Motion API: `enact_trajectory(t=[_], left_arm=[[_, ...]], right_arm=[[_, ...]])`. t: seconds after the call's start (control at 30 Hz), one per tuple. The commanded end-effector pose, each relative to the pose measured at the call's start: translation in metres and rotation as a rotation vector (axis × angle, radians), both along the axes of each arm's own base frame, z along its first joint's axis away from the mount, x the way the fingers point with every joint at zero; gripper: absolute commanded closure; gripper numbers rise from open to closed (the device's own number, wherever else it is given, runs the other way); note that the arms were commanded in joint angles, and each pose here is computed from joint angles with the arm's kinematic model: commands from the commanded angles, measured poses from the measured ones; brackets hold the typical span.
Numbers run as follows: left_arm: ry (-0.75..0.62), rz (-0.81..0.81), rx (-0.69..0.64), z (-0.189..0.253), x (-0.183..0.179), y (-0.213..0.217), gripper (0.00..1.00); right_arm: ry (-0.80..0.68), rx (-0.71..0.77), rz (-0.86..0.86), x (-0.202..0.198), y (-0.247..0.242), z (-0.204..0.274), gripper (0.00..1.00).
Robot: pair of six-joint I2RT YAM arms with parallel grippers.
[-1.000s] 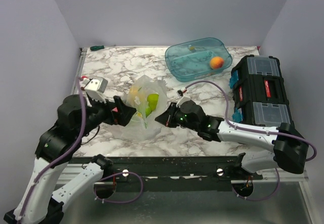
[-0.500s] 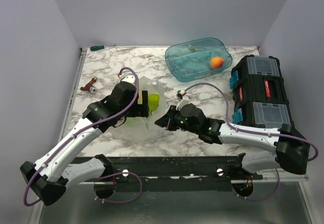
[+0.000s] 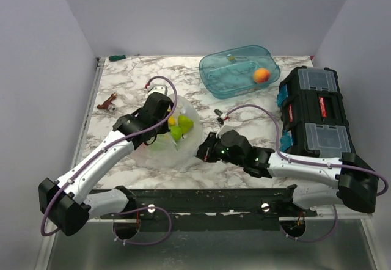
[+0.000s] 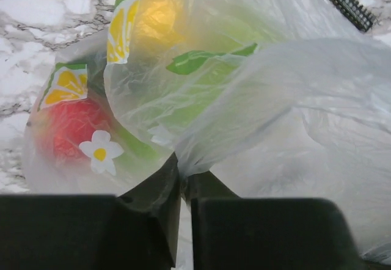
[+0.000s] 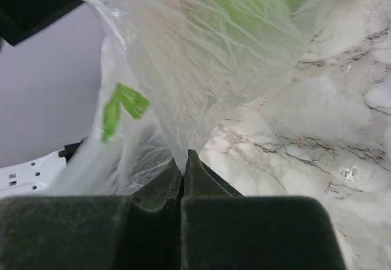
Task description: Take the fake fruits out of the plastic bag
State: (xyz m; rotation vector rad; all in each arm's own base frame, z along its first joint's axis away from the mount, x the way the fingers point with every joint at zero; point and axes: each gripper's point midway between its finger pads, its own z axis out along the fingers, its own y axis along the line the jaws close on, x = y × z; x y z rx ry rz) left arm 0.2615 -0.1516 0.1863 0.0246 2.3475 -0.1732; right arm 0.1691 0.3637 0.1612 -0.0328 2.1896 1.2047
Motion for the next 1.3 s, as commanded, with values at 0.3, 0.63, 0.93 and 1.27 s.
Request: enact_trajectory(t=[0.3, 0.63, 0.93, 1.27], left_arm=[[-0.201, 0.096, -0.001, 0.107, 0.031, 0.056, 1.0], [-0.27, -0.047, -0.194, 0.148, 0.008, 0.035, 1.0], [-0.094, -0.203, -0.358, 0.084, -0.028, -0.002, 1.0], [-0.109, -0.25, -0.409, 0.101, -0.039, -0.008, 1.0]], right_arm=[[-0.088, -0.211, -0.09, 0.078, -0.026, 0.011, 0.99], [-0.167, -0.305, -0.093, 0.128, -0.029, 0.052, 0.99], [-0.076, -0.465, -0.13, 0.095, -0.085, -0.002, 0.57], [-0.168, -0.269, 0.05, 0.031, -0.099, 0.063, 0.07]])
